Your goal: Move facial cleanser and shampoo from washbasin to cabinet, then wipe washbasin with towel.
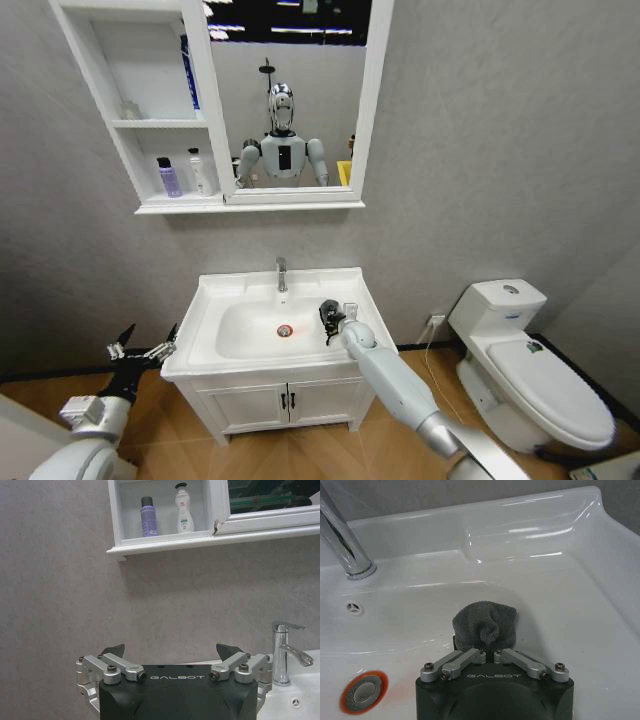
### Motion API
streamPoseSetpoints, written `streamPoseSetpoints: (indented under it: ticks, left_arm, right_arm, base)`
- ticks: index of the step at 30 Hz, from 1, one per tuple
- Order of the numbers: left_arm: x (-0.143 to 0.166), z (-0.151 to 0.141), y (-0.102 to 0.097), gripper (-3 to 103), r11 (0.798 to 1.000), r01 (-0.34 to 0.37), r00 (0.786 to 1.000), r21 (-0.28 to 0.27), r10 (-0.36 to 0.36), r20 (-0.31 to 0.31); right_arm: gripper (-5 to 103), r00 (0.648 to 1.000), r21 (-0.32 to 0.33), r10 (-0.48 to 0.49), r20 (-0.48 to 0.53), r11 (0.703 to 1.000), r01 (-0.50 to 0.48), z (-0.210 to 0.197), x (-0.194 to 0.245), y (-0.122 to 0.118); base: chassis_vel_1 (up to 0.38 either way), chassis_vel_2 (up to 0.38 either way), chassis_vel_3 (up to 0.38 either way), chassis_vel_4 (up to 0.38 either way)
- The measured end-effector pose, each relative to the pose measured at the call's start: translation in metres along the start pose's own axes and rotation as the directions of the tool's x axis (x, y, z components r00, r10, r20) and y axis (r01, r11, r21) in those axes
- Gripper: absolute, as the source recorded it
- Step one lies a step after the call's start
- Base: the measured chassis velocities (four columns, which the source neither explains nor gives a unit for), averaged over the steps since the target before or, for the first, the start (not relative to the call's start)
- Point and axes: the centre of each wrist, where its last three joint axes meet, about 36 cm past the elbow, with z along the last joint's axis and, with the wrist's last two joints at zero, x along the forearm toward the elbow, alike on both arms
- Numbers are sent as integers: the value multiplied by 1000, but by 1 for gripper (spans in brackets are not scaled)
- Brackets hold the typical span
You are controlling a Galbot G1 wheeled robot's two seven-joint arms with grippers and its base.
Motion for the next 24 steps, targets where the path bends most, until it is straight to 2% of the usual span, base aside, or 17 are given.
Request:
streamPoseSetpoints:
  ticks: [9, 15, 17, 20, 21, 23, 24]
  left_arm:
    - [0, 0, 0, 100, 1000, 0, 1000, 0, 0, 0]
    - [0, 0, 0, 100, 1000, 0, 1000, 0, 0, 0]
    - [0, 0, 0, 100, 1000, 0, 1000, 0, 0, 0]
    - [0, 0, 0, 100, 1000, 0, 1000, 0, 0, 0]
    - [0, 0, 0, 100, 1000, 0, 1000, 0, 0, 0]
    - [0, 0, 0, 100, 1000, 0, 1000, 0, 0, 0]
    - [0, 0, 0, 100, 1000, 0, 1000, 0, 0, 0]
  right_arm:
    - [2, 1000, 24, 20, -15, 1000, -20, 17, -24, -7]
    - [2, 999, -7, -1, -48, 1000, 1, 17, -38, -4]
    - [2, 998, -21, -10, -57, 1000, 9, 15, -42, 0]
    - [2, 996, -61, -49, -79, 997, 45, 10, -52, 21]
    - [2, 996, -61, -49, -79, 997, 45, 10, -52, 21]
    - [2, 992, -82, -86, -91, 993, 79, 8, -57, 43]
    - [2, 992, -82, -86, -91, 993, 79, 8, -57, 43]
  base:
    - [0, 0, 0, 0]
    - [0, 0, 0, 0]
    - [0, 0, 0, 0]
    - [0, 0, 0, 0]
    - [0, 0, 0, 0]
    - [0, 0, 0, 0]
    - [0, 0, 0, 0]
